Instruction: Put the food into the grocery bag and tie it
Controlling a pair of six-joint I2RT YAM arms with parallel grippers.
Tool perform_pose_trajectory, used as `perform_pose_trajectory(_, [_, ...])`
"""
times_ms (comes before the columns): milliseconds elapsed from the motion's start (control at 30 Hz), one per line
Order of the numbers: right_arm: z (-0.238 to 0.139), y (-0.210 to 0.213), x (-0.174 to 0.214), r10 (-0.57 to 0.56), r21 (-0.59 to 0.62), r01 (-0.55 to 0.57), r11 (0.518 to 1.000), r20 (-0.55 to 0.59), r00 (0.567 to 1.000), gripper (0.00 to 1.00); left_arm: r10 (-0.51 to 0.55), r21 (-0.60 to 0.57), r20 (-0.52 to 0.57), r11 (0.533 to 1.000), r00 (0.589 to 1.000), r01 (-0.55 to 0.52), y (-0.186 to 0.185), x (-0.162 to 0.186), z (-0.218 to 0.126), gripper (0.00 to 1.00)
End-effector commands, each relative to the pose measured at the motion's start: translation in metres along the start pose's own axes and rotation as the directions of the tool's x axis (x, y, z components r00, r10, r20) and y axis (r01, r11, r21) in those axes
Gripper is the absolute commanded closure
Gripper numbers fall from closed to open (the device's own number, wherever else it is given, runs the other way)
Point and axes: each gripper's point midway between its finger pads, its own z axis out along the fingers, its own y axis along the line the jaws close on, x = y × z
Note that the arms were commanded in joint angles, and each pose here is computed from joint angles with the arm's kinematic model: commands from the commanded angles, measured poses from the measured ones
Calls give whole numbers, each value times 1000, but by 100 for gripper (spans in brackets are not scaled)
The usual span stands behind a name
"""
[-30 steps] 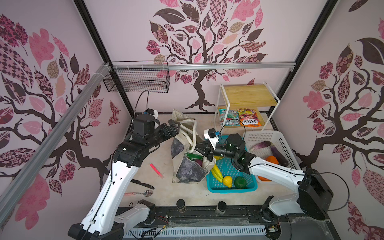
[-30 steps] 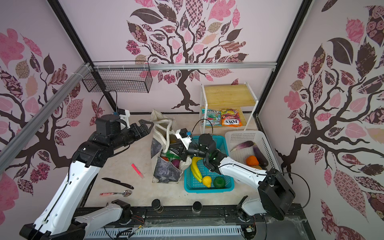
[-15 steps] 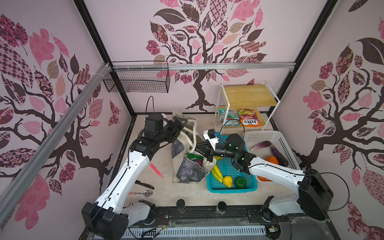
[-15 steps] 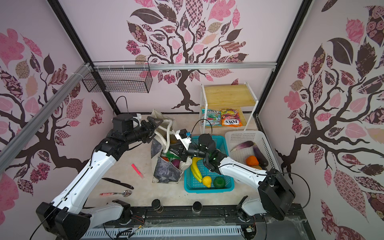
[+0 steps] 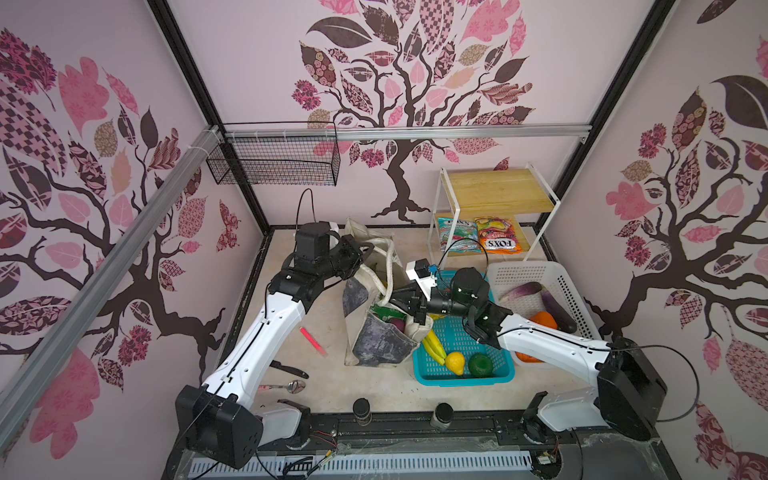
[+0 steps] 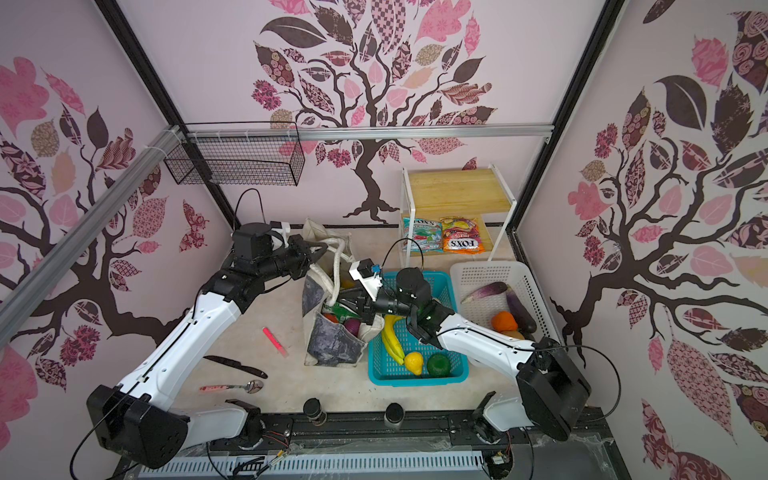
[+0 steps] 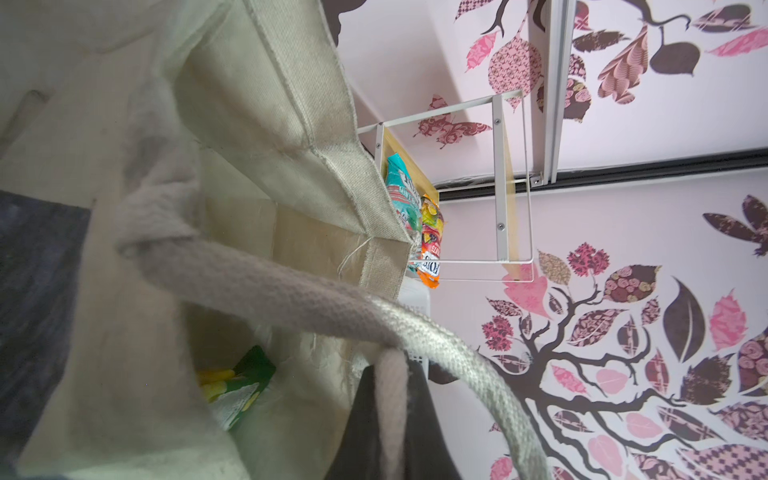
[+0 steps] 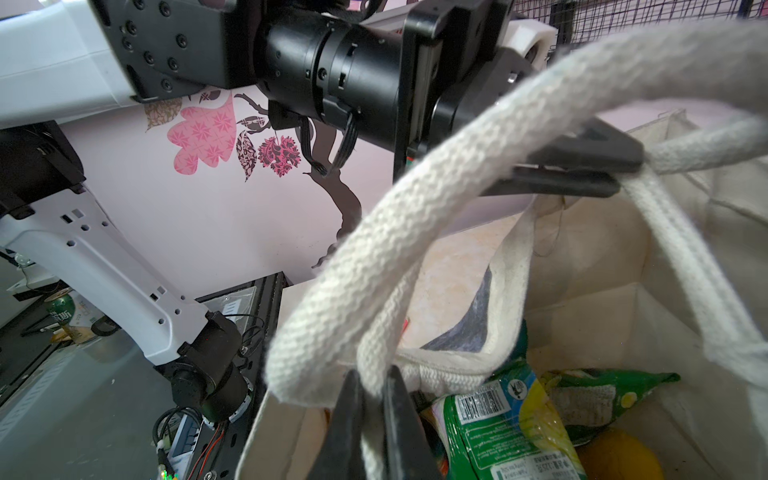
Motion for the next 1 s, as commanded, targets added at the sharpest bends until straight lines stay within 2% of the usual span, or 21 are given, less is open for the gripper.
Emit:
perform_pose_trajectory(0, [0, 5, -17, -23, -6, 24, 1000, 28, 999, 100, 107, 16, 61, 994, 992, -108, -25, -13, -20, 100])
perform_pose_trajectory(100, [-2, 2, -18, -27, 19, 26, 999, 32, 999, 100, 161, 20, 96, 986, 982, -163, -37, -18, -32, 100])
perform_pose_trajectory(133, [-3, 0, -19, -30, 39, 29, 999, 37, 999, 98, 180, 32, 96, 982, 979, -184, -44, -18, -36, 100])
perform_pose_trajectory(167, [-4, -2, -20, -35, 54, 33, 998, 40, 999, 93, 188, 36, 88, 981, 978, -192, -47, -16, -37, 100])
perform_pose_trajectory(233, [-7, -6, -24, -41, 76, 38, 996, 44, 998, 80, 209, 50, 70, 976, 975, -213, -56, -14, -41, 100])
perform_pose_trajectory(333, [-13, -12, -31, -21, 86, 16, 996, 52, 998, 47, 238, 59, 79, 968, 968, -243, -65, -13, -47, 100])
perform_pose_trajectory(400, [-19, -15, -37, -4, 93, -3, 996, 69, 998, 30, 237, 63, 83, 968, 968, -242, -69, -14, -49, 100])
perform_pose_trajectory(433, [-22, -16, -40, 2, 94, -9, 996, 73, 997, 26, 241, 76, 80, 966, 967, -247, -73, -13, -50, 100])
perform_pose_trajectory(567, [-32, -19, -53, 29, 70, -36, 997, 100, 995, 24, 237, 108, 54, 964, 970, -242, -82, -9, -49, 100])
perform_pose_trajectory(733, [-42, -18, -66, -14, 40, 9, 999, 142, 990, 25, 241, 121, 72, 961, 968, -249, -92, -10, -58, 100])
perform_pose_trajectory(833, [-48, -22, -74, -2, 50, -6, 999, 159, 987, 23, 253, 102, 68, 960, 965, -259, -91, -10, -59, 100])
perform_pose_trajectory(867, [-49, -24, -76, 10, 57, -20, 998, 158, 987, 19, 253, 97, 66, 961, 965, -259, -90, -10, -59, 100])
perform_pose_trajectory(900, [-52, -28, -78, 38, 65, -50, 997, 172, 984, 8, 259, 91, 66, 960, 964, -264, -88, -10, -59, 100])
perform_pose_trajectory(967, [-54, -29, -83, 65, 50, -77, 996, 197, 978, 1, 265, 83, 72, 959, 962, -270, -86, -10, -59, 100])
